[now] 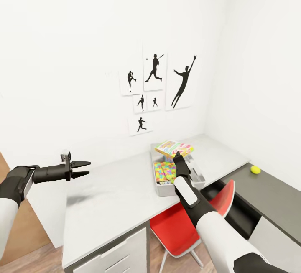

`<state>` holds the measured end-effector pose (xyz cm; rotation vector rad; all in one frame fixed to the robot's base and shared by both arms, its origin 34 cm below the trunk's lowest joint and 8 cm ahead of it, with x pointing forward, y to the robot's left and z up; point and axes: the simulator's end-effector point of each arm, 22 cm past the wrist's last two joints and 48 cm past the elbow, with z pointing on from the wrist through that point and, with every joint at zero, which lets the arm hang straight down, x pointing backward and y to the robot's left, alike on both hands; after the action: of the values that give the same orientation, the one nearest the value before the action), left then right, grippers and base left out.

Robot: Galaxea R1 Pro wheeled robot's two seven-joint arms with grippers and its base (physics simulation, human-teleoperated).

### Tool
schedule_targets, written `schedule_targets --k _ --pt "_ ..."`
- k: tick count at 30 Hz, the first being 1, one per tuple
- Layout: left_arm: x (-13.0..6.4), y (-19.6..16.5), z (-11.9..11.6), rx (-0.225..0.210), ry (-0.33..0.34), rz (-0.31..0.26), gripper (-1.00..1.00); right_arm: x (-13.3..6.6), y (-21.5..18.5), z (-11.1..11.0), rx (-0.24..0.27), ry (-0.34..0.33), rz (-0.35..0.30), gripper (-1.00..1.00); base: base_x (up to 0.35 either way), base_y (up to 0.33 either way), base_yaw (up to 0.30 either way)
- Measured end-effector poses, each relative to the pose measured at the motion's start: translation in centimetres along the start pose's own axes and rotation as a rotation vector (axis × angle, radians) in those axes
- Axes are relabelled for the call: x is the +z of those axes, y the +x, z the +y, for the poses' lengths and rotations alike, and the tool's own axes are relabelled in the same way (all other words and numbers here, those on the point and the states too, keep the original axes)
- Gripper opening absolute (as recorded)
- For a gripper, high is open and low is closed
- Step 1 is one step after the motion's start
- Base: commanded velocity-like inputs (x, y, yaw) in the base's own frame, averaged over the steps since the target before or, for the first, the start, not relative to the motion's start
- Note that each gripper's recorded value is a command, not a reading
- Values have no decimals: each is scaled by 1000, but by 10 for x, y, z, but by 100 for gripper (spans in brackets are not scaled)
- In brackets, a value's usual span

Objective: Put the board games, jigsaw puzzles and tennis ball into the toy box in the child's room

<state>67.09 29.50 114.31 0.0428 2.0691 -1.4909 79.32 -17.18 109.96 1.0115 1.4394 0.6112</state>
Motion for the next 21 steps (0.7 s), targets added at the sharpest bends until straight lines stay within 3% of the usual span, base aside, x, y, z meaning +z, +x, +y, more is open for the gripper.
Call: schedule_targets --k 21 --pt "2 1 -1 -1 3 1 100 1 -2 5 1 -8 -4 -100 0 83 0"
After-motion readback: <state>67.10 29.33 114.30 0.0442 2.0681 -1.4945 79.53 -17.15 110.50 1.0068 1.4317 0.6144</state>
